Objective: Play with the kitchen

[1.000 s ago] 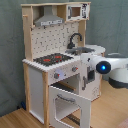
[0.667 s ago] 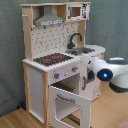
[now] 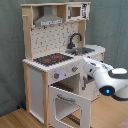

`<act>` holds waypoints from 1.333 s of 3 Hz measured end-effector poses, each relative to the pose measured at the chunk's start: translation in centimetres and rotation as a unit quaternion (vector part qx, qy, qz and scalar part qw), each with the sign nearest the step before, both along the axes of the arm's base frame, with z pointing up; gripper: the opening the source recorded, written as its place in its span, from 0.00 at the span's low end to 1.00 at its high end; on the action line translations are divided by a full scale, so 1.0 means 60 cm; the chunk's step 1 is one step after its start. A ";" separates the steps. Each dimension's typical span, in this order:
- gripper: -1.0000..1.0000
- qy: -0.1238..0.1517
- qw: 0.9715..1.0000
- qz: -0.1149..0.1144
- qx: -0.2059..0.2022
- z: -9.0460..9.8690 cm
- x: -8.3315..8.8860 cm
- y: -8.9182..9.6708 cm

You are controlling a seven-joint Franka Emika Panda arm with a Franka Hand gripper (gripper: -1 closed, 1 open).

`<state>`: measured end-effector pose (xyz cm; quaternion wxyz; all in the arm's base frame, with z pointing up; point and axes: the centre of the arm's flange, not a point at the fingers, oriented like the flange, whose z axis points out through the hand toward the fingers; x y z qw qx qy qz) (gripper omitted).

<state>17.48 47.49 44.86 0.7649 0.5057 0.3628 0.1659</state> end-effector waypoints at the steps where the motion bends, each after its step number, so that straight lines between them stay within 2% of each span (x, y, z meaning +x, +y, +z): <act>1: 1.00 -0.036 0.998 0.023 -0.053 -0.021 -0.012 0.022; 2: 1.00 -0.066 0.991 0.054 -0.103 -0.041 -0.013 0.042; 3: 1.00 -0.077 0.986 0.080 -0.124 -0.050 0.003 0.049; 4: 1.00 -0.083 0.983 0.103 -0.125 -0.048 0.029 0.037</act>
